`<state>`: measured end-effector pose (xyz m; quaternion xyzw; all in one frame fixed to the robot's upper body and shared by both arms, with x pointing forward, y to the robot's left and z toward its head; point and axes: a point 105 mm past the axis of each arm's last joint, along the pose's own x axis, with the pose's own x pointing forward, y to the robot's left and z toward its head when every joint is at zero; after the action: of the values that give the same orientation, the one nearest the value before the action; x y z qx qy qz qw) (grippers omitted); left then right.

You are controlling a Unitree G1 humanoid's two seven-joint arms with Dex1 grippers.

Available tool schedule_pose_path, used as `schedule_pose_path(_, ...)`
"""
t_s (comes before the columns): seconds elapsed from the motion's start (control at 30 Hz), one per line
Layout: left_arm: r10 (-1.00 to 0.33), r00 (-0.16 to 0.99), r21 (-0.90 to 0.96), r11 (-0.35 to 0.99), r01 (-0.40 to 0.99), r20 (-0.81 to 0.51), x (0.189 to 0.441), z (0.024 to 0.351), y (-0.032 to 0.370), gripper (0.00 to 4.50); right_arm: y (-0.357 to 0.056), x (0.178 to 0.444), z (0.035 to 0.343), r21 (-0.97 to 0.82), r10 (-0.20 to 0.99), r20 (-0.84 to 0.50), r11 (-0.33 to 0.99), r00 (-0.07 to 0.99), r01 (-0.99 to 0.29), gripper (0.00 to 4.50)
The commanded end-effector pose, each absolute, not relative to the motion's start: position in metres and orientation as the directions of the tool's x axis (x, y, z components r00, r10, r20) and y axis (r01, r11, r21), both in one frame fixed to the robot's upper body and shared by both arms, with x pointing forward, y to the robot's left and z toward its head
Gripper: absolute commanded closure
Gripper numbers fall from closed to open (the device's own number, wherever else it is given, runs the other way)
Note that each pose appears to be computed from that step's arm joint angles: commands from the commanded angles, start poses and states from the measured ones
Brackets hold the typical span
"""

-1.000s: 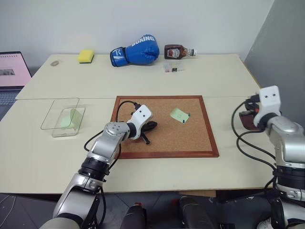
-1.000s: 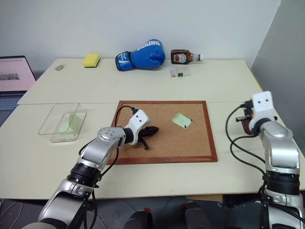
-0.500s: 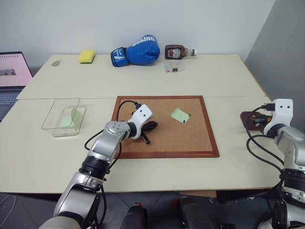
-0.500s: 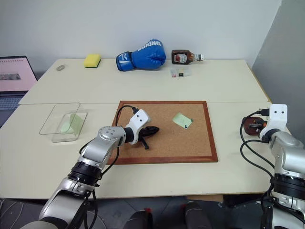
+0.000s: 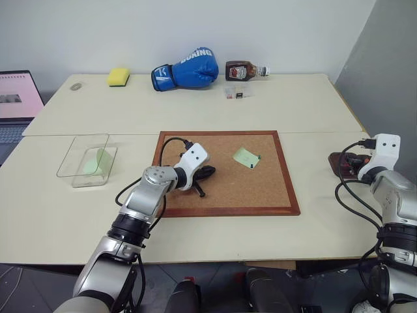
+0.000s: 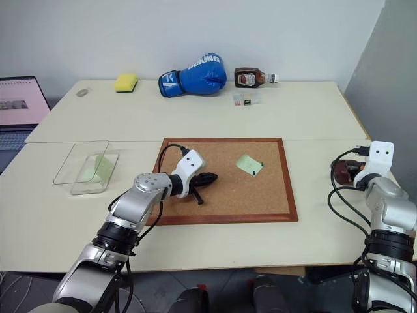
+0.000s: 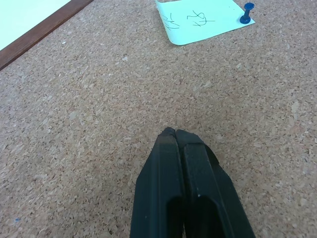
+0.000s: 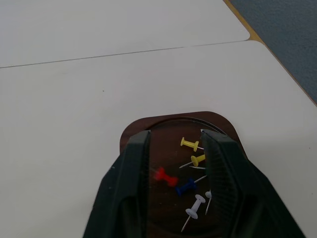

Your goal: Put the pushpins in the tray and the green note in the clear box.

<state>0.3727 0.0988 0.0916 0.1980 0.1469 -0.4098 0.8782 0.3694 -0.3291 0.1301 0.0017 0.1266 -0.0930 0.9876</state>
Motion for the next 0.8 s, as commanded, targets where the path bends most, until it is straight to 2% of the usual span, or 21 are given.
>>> schedule_pose_path(0.03,-0.631,0.591,0.188,0.587,0.787,-0.503,0.365,0.065,0.105,4.5,-0.336,0.37,0.146,-0.038,-0.209,-0.189,0.978,0.96,0.205,1.61)
schedule_pose_path(0.13,-0.632,0.591,0.188,0.587,0.788,-0.502,0.365,0.066,0.105,4.5,-0.338,0.369,0.148,-0.068,-0.225,-0.176,0.974,0.958,0.216,0.93)
schedule_pose_path(0.23,-0.632,0.591,0.188,0.587,0.788,-0.502,0.366,0.066,0.105,4.5,-0.33,0.371,0.155,-0.076,-0.192,-0.143,0.98,0.971,0.183,0.17)
schedule_pose_path(0.3,-0.632,0.589,0.187,0.586,0.788,-0.504,0.365,0.066,0.106,4.5,-0.311,0.374,0.161,-0.063,-0.105,-0.115,0.993,0.988,0.098,0.17)
schedule_pose_path(0.4,-0.633,0.586,0.185,0.584,0.791,-0.507,0.365,0.066,0.106,4.5,-0.269,0.374,0.164,-0.056,0.089,-0.094,0.994,0.992,-0.094,0.17)
schedule_pose_path(0.53,-0.633,0.581,0.187,0.579,0.794,-0.511,0.365,0.066,0.106,4.5,-0.222,0.369,0.152,-0.164,0.281,-0.135,0.939,0.95,-0.301,0.17)
schedule_pose_path(0.63,-0.633,0.581,0.19,0.576,0.795,-0.511,0.366,0.067,0.106,4.5,-0.182,0.368,0.145,-0.162,0.426,-0.139,0.881,0.894,-0.445,0.17)
schedule_pose_path(0.7,-0.633,0.582,0.193,0.575,0.795,-0.511,0.367,0.068,0.106,4.5,-0.161,0.372,0.139,-0.154,0.482,-0.141,0.852,0.865,-0.5,0.17)
schedule_pose_path(0.8,-0.633,0.582,0.196,0.573,0.796,-0.511,0.367,0.068,0.106,4.5,-0.147,0.38,0.136,-0.151,0.501,-0.138,0.842,0.854,-0.518,0.17)
